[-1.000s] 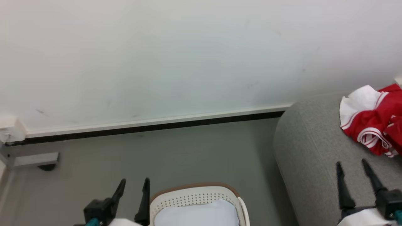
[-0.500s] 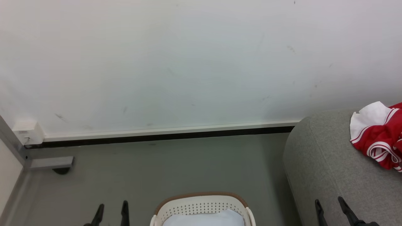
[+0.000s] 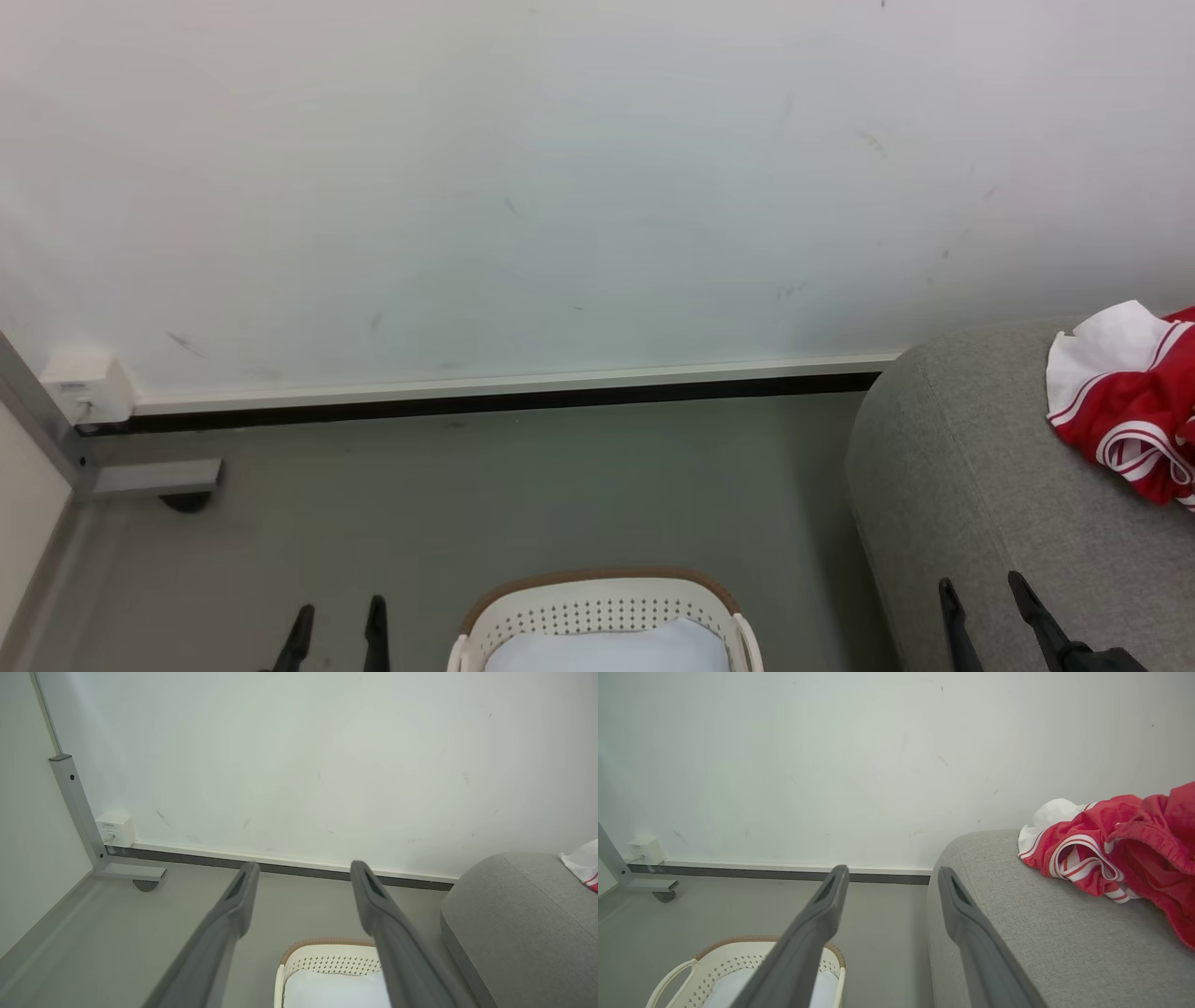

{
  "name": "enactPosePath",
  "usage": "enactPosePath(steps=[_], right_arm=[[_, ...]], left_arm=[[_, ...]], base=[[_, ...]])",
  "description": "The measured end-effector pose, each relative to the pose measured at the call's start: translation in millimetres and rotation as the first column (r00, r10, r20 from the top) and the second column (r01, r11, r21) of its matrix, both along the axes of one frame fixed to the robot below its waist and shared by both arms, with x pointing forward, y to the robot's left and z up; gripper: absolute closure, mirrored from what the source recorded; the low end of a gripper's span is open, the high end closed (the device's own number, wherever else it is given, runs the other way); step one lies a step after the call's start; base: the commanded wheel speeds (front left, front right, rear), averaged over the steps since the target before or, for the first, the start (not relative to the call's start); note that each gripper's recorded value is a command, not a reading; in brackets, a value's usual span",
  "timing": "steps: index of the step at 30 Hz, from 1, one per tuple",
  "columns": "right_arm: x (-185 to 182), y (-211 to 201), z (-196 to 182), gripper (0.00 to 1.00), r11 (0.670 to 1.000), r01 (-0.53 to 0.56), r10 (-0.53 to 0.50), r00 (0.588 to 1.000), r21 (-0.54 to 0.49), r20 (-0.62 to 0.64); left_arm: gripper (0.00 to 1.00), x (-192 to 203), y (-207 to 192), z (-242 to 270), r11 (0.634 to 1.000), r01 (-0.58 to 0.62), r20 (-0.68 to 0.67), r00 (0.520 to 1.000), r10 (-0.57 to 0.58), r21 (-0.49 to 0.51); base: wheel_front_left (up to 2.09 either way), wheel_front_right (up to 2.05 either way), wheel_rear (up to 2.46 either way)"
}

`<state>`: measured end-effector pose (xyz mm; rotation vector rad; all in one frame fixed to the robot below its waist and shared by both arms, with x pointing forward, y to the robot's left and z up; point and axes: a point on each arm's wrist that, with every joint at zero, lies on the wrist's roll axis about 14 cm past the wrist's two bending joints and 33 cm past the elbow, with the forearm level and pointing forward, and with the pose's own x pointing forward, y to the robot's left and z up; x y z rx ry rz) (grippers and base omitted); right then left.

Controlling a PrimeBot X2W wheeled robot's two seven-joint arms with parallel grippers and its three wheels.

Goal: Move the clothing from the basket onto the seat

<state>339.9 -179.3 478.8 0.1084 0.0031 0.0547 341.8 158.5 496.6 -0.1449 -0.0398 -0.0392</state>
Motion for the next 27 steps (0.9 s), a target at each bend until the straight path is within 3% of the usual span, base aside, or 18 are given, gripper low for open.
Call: enactPosePath(steps=[22, 23, 27], right_arm=[[7.9, 10.5, -2.2, 0.00, 0.999, -0.033, 0.033, 0.999, -0.001, -0.010], [7.4, 10.8, -3.5, 1.00, 0.999, -0.034, 0.034, 0.999, -0.001, -0.014], [-2.6, 11.0, -23.6, 1.00, 1.000, -0.030, 0.031, 0.996, 0.006, -0.080]], left_arm=[[0.00, 2.0, 7.5, -7.6, 1.000, -0.012, -0.014, 1.000, 0.012, 0.012], [1.00, 1.5, 8.1, -9.0, 1.000, -0.015, -0.018, 1.000, 0.015, 0.010], [1.00, -6.2, 7.1, -27.0, 1.000, -0.014, -0.076, 0.997, 0.015, 0.010]], base=[[0.00, 0.00, 0.00], [0.00, 0.00, 0.00], [0.00, 0.00, 0.00]])
